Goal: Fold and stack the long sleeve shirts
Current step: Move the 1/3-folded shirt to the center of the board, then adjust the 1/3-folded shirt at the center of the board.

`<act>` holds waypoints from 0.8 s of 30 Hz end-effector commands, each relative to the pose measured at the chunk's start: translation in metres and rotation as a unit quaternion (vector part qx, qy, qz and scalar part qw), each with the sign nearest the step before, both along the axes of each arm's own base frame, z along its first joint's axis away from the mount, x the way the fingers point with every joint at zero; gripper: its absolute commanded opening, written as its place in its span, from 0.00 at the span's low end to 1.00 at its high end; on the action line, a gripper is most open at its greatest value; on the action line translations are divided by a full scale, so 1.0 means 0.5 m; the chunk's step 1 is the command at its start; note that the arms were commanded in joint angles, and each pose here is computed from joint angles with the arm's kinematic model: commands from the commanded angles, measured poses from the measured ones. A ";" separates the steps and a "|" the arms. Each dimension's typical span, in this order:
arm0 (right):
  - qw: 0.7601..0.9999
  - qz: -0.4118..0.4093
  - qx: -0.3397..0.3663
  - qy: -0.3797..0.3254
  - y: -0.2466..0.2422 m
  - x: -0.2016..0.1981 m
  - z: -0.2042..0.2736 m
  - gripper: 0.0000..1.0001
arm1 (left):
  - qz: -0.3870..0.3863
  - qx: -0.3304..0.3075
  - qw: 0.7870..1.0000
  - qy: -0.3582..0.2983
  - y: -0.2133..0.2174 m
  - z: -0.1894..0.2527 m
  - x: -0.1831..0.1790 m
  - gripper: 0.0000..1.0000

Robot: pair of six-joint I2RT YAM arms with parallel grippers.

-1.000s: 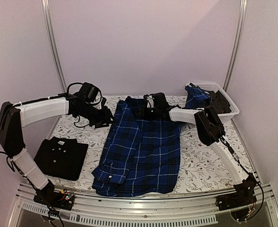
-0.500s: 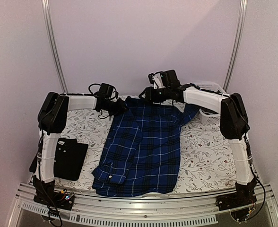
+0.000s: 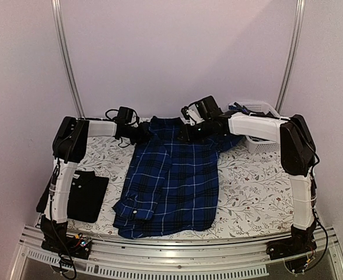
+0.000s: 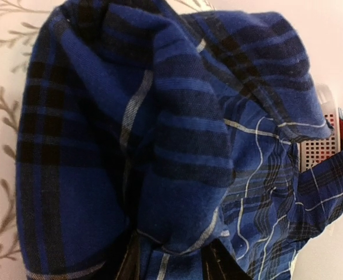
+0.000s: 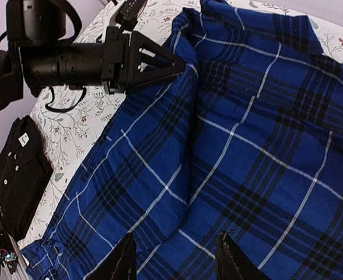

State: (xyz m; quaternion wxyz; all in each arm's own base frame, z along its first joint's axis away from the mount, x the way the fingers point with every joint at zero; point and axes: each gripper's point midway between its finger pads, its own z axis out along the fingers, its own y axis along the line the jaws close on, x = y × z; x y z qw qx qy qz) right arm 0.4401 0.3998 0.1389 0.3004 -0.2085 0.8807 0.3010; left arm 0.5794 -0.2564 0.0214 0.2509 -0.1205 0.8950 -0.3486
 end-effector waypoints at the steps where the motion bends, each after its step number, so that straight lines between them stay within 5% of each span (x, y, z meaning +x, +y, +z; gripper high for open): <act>1: 0.999 0.004 -0.036 0.000 -0.004 -0.034 -0.028 0.45 | 0.038 0.039 0.998 0.037 0.108 -0.060 0.006 0.36; 10: 0.992 -0.117 -0.025 -0.042 -0.170 0.009 0.055 0.48 | -0.028 0.027 0.999 -0.023 0.068 0.035 0.028 0.42; 18: 0.994 -0.111 -0.016 -0.012 -0.194 -0.046 0.036 0.49 | -0.053 0.033 0.991 -0.115 0.010 0.210 0.030 0.54; 24: 0.997 -0.075 -0.013 0.016 -0.172 -0.110 0.009 0.49 | -0.053 0.047 0.992 -0.109 -0.015 0.228 -0.024 0.54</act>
